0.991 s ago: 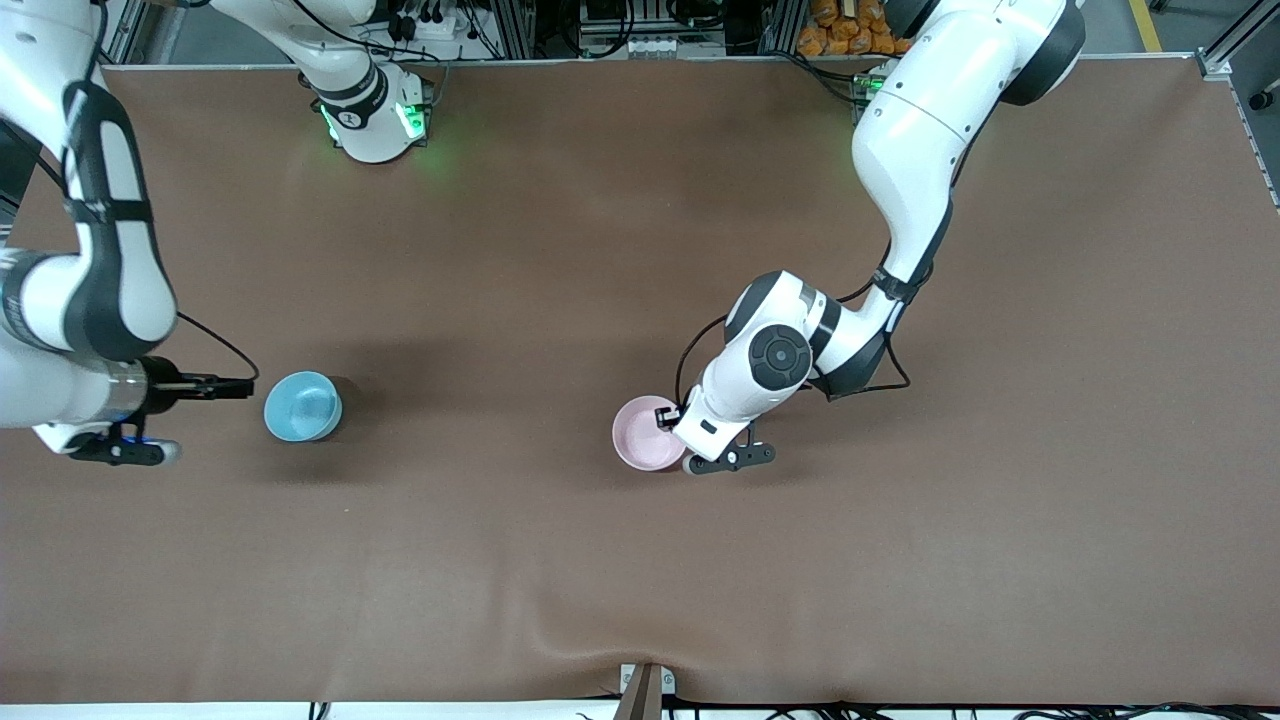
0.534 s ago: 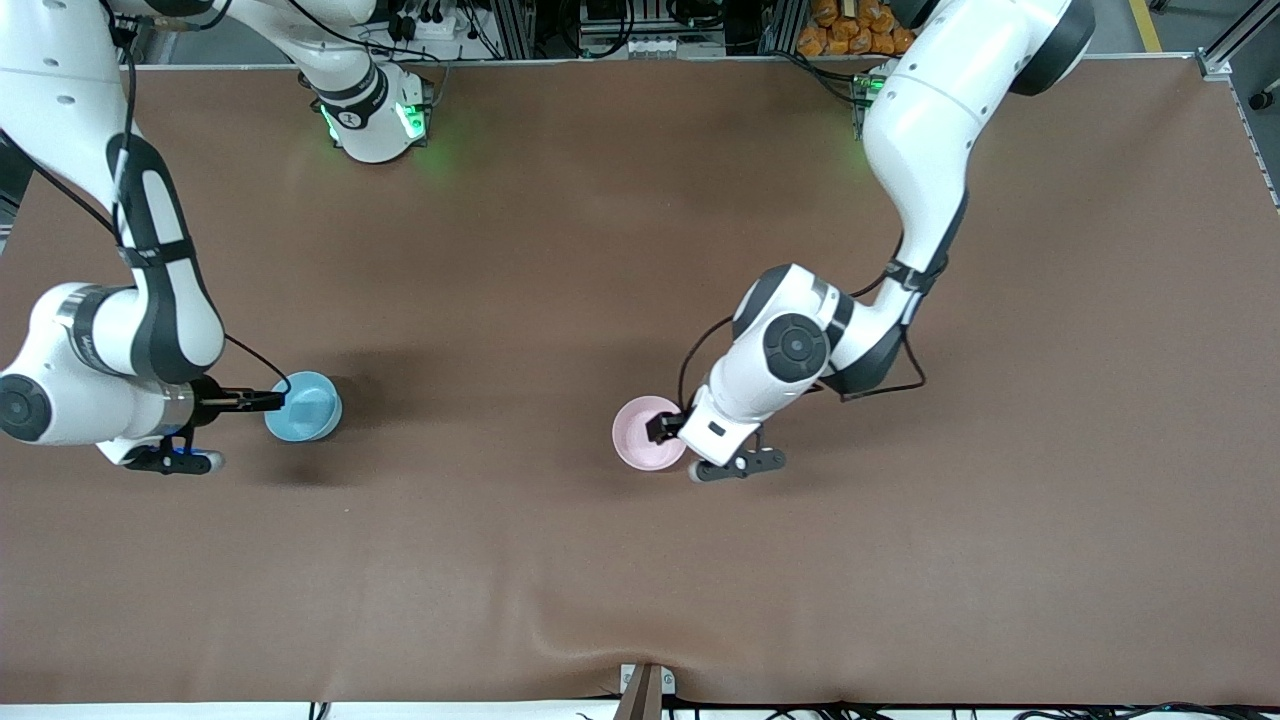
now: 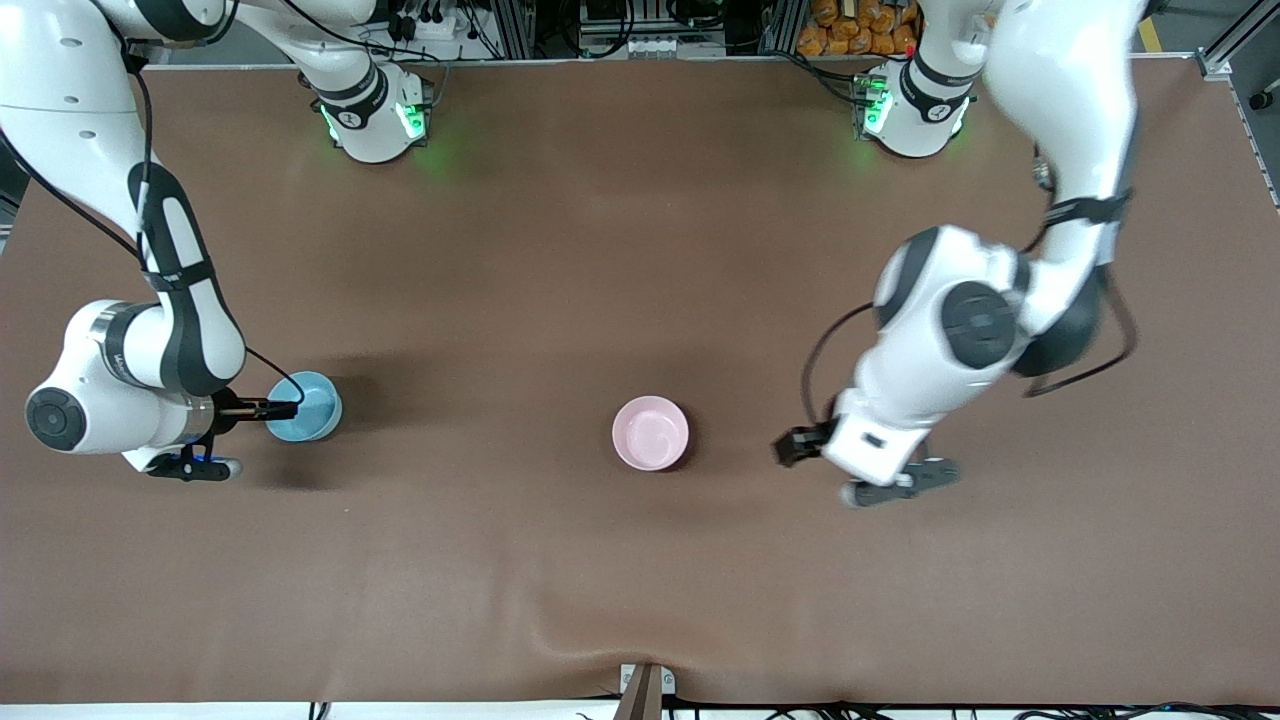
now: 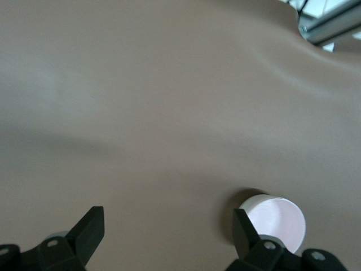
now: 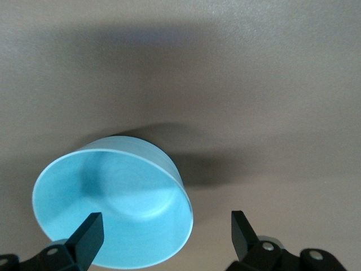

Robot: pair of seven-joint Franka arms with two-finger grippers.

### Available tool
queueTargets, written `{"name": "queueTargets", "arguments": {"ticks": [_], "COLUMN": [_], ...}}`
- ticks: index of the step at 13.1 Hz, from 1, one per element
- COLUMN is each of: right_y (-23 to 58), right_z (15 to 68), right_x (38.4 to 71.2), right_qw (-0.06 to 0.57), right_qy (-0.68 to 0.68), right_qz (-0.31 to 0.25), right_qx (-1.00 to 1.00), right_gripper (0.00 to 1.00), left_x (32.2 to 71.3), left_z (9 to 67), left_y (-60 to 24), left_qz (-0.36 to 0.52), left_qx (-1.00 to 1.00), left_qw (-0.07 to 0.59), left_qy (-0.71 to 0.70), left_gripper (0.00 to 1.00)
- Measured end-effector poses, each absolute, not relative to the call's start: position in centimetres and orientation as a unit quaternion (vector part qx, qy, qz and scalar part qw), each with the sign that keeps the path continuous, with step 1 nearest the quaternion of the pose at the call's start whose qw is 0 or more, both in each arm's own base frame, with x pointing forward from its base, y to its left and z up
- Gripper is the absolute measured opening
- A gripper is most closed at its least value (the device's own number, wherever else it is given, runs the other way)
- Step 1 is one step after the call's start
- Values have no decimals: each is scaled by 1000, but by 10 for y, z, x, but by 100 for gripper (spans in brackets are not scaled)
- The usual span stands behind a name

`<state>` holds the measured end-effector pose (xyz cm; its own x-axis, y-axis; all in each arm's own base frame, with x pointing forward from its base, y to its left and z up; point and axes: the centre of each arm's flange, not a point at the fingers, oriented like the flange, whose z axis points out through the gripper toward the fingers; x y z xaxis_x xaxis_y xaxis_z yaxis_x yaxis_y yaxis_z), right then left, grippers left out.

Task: Stack pink and blue bowls on white bowl
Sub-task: 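Release the pink bowl with the left gripper while the right gripper grasps the blue bowl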

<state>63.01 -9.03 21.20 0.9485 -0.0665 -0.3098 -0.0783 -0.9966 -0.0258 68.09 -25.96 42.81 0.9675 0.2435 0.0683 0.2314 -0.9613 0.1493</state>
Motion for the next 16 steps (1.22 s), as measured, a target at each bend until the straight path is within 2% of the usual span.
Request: {"name": "queueTargets", "arguments": {"ticks": [4,5,7,8,9,12,13,16], "right_y": [-91,-92,-92,-92,-93,-93,-91,-88], "right_z": [199,197,196,196,195,196,200,209], "right_x": [627,627,626,626,626,626,627,634], "right_qw": [19,19,19,20,20,21,23,23], "right_qy": [38,38,38,38,39,39,36,30], "right_qz": [166,168,169,169,170,170,170,160], "right_qx": [-985,-985,-985,-985,-985,-985,-985,-986], "right_gripper": [95,89,64,56,41,7,3,3], "left_x": [686,681,670,663,653,620,608,577], "left_z": [473,482,498,509,523,574,590,629], "left_y": [-173,-171,-173,-172,-165,-137,-128,-105], "left_qz": [31,26,18,8,-4,-30,-35,-38], "left_qx": [993,993,994,995,995,994,994,996], "left_qw": [54,51,45,40,32,18,14,1], "left_qy": [102,102,97,96,99,105,99,82], "left_gripper": [100,100,100,100,100,100,100,100]}}
